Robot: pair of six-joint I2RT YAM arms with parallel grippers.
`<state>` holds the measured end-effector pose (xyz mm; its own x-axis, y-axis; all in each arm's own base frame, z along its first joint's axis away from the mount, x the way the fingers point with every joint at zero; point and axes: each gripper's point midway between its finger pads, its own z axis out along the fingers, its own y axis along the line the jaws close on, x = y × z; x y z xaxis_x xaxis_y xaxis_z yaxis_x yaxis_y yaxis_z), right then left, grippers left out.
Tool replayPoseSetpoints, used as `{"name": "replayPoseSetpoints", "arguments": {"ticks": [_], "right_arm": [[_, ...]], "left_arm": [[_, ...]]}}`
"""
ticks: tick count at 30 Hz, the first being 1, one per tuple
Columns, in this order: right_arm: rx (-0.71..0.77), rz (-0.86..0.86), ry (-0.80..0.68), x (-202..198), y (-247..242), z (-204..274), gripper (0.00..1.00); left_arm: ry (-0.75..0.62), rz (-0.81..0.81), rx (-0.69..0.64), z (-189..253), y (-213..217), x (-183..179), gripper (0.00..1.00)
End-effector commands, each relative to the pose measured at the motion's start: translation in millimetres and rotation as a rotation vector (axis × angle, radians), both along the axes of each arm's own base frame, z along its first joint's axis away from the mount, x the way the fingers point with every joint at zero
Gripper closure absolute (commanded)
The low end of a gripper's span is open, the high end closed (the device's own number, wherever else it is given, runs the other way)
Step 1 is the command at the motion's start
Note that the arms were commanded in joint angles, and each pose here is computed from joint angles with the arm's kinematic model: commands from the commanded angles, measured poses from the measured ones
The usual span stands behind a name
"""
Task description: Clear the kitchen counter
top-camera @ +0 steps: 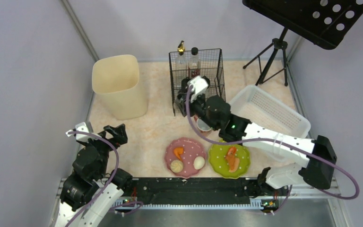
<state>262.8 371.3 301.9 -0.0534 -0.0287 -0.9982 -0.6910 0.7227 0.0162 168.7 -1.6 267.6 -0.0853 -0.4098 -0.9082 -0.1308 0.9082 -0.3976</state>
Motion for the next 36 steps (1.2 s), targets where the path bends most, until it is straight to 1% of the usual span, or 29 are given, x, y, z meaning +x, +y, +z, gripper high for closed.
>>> {"name": "replayPoseSetpoints", "arguments": {"ticks": [1, 5, 14, 25, 36], "right_arm": [[0.017, -0.165, 0.012, 34.3, -59.4, 12.7, 0.87], [0.015, -0.229, 0.034, 54.6, -86.8, 8.9, 0.87], [0.005, -0.306, 0.084, 94.4, -109.9, -17.5, 0.87], [-0.031, -0.325, 0.126, 130.8, -100.9, -62.4, 0.87], [-0.069, -0.328, 0.168, 151.8, -85.6, -98.1, 0.88]], "left_arm": [[-0.017, -0.002, -0.001, 5.6, -2.4, 4.5, 0.03], [-0.016, -0.002, -0.001, 5.6, -2.2, 4.4, 0.03], [-0.016, -0.001, -0.002, 5.5, -2.4, 4.7, 0.03], [-0.014, -0.005, -0.001, 5.5, -3.0, 4.9, 0.03], [-0.014, -0.010, 0.002, 5.2, -4.0, 5.2, 0.03]]}}
